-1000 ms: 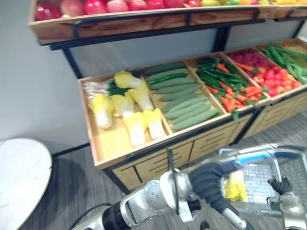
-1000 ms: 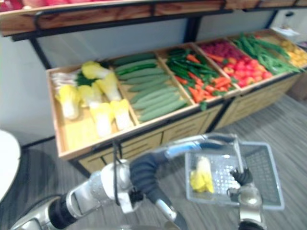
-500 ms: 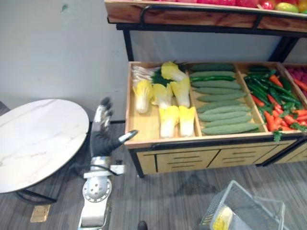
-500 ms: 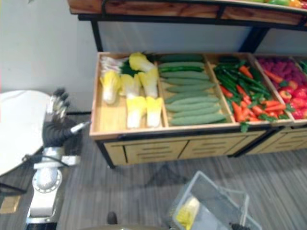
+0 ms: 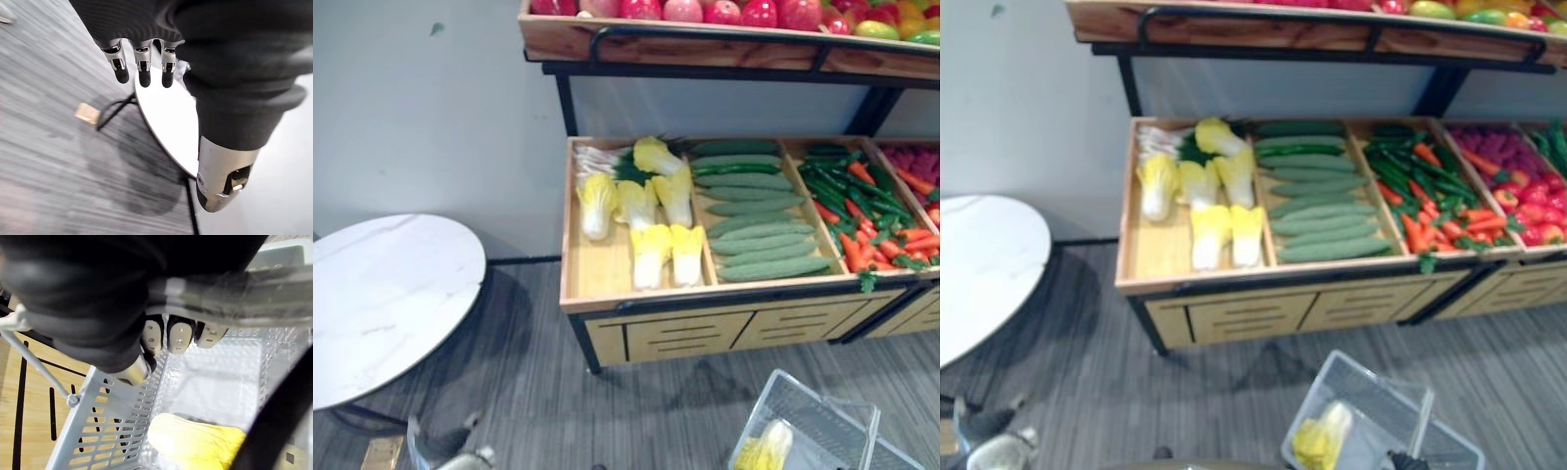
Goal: Pick vegetable in the basket
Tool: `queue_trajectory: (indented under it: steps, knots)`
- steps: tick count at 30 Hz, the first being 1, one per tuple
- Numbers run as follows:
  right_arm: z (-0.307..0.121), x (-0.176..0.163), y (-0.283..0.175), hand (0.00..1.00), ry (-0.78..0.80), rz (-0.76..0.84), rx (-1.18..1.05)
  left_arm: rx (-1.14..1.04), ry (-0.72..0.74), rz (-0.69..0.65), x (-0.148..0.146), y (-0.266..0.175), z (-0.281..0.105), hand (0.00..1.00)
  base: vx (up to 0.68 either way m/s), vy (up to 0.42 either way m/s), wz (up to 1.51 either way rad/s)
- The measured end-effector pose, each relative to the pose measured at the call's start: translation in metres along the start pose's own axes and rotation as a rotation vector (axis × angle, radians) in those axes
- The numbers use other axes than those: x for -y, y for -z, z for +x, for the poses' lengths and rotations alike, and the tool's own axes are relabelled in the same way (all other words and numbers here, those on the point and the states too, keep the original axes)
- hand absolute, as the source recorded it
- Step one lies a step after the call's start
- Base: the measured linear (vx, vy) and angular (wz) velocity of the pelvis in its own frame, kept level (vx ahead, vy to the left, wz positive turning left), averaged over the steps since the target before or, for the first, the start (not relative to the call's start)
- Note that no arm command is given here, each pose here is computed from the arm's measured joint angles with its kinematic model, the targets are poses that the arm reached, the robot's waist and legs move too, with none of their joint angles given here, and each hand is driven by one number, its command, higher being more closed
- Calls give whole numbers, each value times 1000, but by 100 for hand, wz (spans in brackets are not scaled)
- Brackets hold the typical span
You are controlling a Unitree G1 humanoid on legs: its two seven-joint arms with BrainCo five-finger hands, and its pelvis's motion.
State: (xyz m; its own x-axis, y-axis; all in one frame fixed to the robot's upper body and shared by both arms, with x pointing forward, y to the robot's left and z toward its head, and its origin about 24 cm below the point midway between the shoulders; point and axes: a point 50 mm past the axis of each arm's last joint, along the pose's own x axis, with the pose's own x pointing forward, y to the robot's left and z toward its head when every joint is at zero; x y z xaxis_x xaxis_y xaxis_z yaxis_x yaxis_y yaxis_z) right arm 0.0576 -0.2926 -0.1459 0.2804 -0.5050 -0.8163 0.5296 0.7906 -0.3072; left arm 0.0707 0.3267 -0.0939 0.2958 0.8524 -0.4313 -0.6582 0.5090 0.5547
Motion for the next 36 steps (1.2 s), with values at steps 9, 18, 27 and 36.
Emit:
queue_trajectory:
  steps: [9, 18, 27, 36]
  knots:
    - [-1, -4, 4, 100, 3, -16, -10, -355, 91, 45, 5, 75, -23, 0, 4, -1, 0]
    - [-1, -10, 1, 100, -20, -50, 1, -377, 357, 189, 32, 85, -38, 0, 18, -5, -10]
    - [0, -11, -5, 100, -18, -27, 14, -314, 532, 319, 51, 83, -49, 0, 52, 5, -21]
    - [-2, -37, -36, 100, -81, 7, 158, -179, 697, 458, 83, 65, -56, 0, -66, 139, -97]
